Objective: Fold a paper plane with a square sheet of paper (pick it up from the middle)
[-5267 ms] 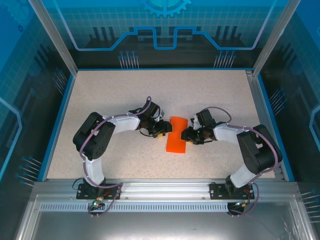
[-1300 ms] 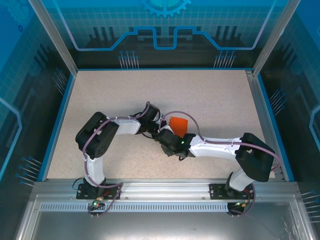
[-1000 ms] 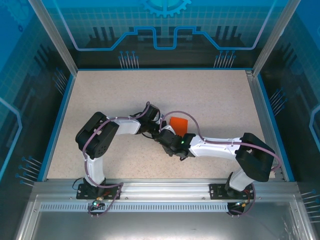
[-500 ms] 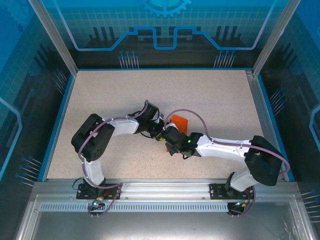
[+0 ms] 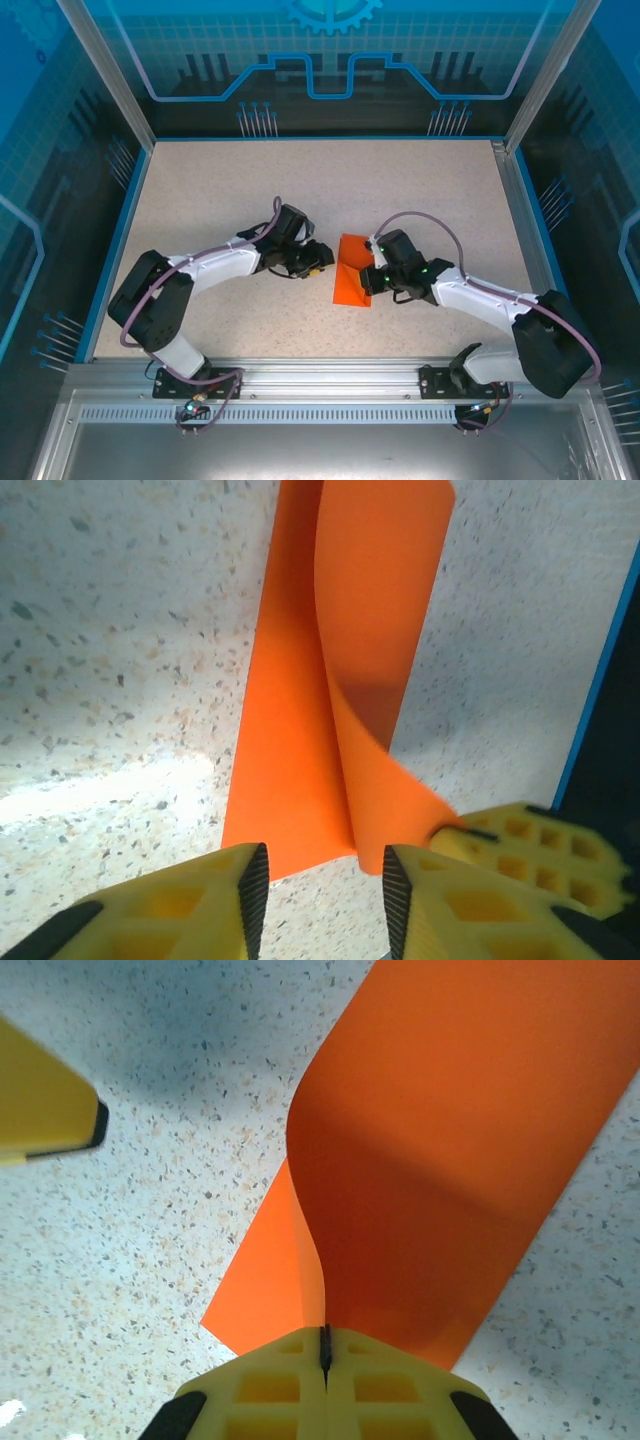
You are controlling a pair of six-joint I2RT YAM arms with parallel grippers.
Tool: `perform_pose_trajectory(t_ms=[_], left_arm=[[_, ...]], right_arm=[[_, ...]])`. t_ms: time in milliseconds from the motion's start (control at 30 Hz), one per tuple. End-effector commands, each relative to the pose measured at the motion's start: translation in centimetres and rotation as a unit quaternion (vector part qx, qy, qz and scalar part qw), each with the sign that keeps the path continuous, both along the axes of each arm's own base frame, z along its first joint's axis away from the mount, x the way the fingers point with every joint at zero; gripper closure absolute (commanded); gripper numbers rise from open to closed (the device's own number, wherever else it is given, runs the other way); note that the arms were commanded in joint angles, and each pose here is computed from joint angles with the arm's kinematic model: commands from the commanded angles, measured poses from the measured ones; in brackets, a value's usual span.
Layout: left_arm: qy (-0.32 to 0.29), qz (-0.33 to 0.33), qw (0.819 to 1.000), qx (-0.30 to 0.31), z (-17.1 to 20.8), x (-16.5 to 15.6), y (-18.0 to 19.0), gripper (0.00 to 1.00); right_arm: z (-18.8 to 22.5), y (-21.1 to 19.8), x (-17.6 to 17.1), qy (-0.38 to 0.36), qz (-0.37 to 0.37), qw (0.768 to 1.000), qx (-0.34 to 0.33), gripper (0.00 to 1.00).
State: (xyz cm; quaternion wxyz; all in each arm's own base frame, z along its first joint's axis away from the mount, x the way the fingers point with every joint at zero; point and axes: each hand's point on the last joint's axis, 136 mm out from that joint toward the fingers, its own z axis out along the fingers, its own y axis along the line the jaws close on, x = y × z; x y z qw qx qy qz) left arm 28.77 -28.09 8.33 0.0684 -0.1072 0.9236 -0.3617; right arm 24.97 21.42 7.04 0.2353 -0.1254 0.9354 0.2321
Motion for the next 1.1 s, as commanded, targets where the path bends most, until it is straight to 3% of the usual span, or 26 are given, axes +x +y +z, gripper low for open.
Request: perform_pose_trajectory(t_ms=[0,133,500,867,1067], left_arm=[[0.004,-0.041,0.999,0.019,-0.7,-2.0,-1.0,0.7],[0.011,-0.066,0.997,0.03,-1.6,-3.0,-2.7,0.81],[0.045,-0.086,0.993,0.061,-5.1,-3.3,-5.0,0.87],[0.054,-0.069,0.981,0.175,-8.0,-4.0,-0.5,0.91],[0.053,-0.066,0.978,0.192,-8.3,-3.8,0.6,0.91]], right_arm=[[0.5,0.6,-0.4,0.013,0.018,0.999,0.046,1.0],[0.0,-0.2,-0.3,0.019,0.004,0.999,0.039,1.0],[-0.4,-1.2,-0.1,0.02,-0.017,0.999,0.027,0.99],[0.1,-0.2,0.1,0.026,-0.007,0.998,0.054,0.98],[0.5,0.7,0.3,0.028,0.001,0.997,0.072,0.97]])
